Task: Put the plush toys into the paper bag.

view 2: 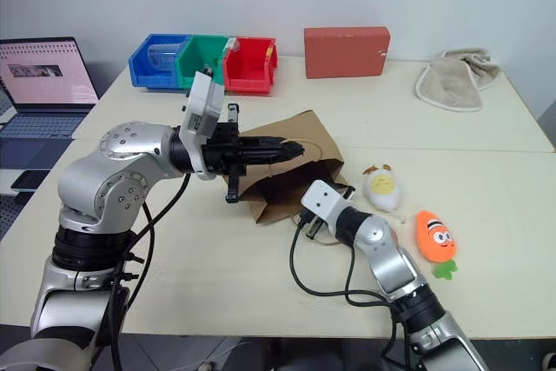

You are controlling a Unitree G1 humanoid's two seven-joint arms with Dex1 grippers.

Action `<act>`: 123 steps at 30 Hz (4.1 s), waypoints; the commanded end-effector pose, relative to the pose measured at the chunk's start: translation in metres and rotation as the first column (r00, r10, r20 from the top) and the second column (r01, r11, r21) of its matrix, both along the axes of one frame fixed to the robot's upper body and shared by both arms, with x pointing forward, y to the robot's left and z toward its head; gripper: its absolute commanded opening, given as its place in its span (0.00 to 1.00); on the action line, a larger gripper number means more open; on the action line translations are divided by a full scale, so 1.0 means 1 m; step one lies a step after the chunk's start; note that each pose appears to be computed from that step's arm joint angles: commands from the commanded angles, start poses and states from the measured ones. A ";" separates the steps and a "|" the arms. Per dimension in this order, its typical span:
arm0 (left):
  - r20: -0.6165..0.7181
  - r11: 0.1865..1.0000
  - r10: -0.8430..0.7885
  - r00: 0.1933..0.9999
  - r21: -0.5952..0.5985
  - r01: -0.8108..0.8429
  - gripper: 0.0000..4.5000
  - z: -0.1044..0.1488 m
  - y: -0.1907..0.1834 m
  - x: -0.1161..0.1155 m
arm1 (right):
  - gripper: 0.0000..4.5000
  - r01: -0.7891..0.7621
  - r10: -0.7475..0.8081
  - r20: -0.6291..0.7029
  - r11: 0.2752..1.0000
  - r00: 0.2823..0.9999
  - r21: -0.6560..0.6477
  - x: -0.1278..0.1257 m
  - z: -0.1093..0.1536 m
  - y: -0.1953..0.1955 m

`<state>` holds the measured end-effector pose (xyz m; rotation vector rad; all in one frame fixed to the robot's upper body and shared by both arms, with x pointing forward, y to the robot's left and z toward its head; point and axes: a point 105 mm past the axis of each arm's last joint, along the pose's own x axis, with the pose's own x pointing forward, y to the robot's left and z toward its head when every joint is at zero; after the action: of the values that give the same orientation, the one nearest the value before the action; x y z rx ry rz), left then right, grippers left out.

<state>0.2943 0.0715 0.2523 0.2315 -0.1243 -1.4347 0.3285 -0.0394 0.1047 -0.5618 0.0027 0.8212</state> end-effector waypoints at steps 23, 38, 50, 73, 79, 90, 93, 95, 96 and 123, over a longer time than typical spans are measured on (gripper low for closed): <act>0.013 0.998 -0.046 0.999 0.043 0.046 0.00 -0.008 -0.002 -0.007 | 0.74 0.042 -0.012 0.070 0.899 0.997 -0.436 -0.031 0.021 -0.133; 0.017 0.998 -0.039 0.999 0.059 0.038 0.00 -0.005 0.001 -0.007 | 0.01 0.079 0.028 0.181 0.826 0.983 -0.557 -0.007 0.012 -0.141; 0.019 0.998 -0.036 0.999 0.048 0.035 0.00 -0.001 0.002 -0.003 | 0.01 -0.497 0.545 -0.085 0.675 0.834 -0.545 -0.088 0.062 -0.105; 0.027 0.996 -0.074 0.997 0.046 0.073 0.00 0.008 -0.002 -0.004 | 0.01 -0.303 0.458 0.259 0.828 0.850 -0.471 -0.020 0.059 0.002; 0.024 0.996 -0.081 0.996 0.044 0.080 0.00 0.007 -0.003 -0.004 | 0.01 -0.269 0.413 0.253 0.850 0.875 -0.454 -0.010 0.054 0.015; 0.016 0.996 -0.078 0.997 0.036 0.077 0.00 0.008 -0.004 -0.003 | 0.01 -0.195 0.346 0.310 0.883 0.886 -0.428 0.008 0.048 0.031; 0.015 0.997 -0.071 0.997 0.034 0.070 0.00 0.007 -0.004 -0.002 | 0.05 -0.188 0.324 0.314 0.900 0.892 -0.394 0.010 0.045 0.032; 0.014 0.997 -0.069 0.998 0.035 0.068 0.00 0.006 -0.004 -0.001 | 0.17 -0.189 0.319 0.315 0.905 0.894 -0.380 0.009 0.045 0.033; 0.013 0.997 -0.067 0.998 0.033 0.067 0.00 0.006 -0.004 -0.001 | 0.24 -0.189 0.315 0.312 0.908 0.896 -0.373 0.009 0.045 0.032; 0.021 0.999 -0.053 0.998 0.016 0.052 0.00 -0.004 -0.009 0.005 | 1.00 -0.426 0.421 -0.072 0.879 0.904 -0.212 -0.076 0.089 -0.065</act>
<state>0.3015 0.0611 0.2403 0.2426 -0.0925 -1.4911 0.2587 -0.0900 0.1756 -0.7969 0.0016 1.2869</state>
